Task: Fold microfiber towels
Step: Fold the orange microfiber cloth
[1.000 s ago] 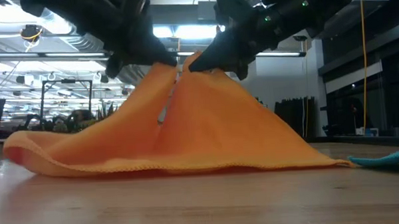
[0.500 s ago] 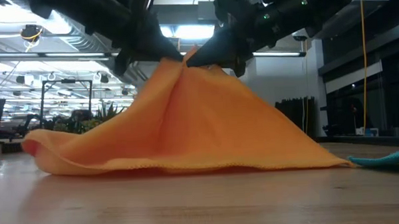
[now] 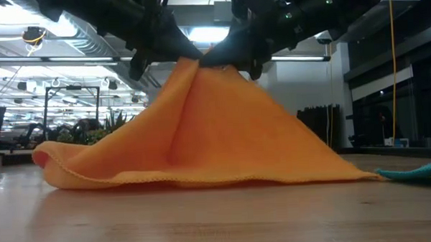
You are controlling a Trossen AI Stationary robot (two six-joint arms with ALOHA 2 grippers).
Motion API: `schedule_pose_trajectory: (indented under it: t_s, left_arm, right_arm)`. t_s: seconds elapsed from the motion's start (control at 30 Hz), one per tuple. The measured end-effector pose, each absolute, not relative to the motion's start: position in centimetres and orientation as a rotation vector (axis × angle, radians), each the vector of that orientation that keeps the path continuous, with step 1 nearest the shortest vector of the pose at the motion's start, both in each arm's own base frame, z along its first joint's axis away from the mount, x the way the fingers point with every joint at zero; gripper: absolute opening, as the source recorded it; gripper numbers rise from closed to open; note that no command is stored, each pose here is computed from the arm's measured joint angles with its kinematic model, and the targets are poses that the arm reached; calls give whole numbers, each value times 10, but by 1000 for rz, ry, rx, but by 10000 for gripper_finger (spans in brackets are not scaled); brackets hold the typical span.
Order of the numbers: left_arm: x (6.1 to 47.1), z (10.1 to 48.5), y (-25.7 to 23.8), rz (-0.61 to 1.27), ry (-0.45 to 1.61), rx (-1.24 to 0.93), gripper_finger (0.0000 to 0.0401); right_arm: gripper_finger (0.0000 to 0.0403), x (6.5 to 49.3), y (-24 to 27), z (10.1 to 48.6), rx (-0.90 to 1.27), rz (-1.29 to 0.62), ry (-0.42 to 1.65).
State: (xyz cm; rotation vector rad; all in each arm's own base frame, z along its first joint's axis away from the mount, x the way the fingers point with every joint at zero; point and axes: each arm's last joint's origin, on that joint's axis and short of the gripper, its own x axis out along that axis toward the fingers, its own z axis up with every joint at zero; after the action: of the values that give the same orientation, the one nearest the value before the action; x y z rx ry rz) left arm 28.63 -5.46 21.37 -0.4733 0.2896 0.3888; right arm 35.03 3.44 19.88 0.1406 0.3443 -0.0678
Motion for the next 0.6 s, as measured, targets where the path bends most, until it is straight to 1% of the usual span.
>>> schedule_pose_trajectory:
  t_s: [0.1, 0.4, 0.5, 0.6]
  left_arm:
    - [286, 214, -55, 384, 292, -474, 0]
    - [286, 213, -55, 376, 299, -475, 0]
    - [286, 214, -55, 376, 294, -477, 0]
    - [287, 215, -54, 376, 285, -481, 0]
  right_arm:
    - [67, 350, 35, 199, 106, -57, 343]
    - [199, 352, 35, 203, 116, -35, 301]
    - [227, 352, 36, 205, 121, -14, 279]
    - [242, 352, 36, 205, 144, -14, 285]
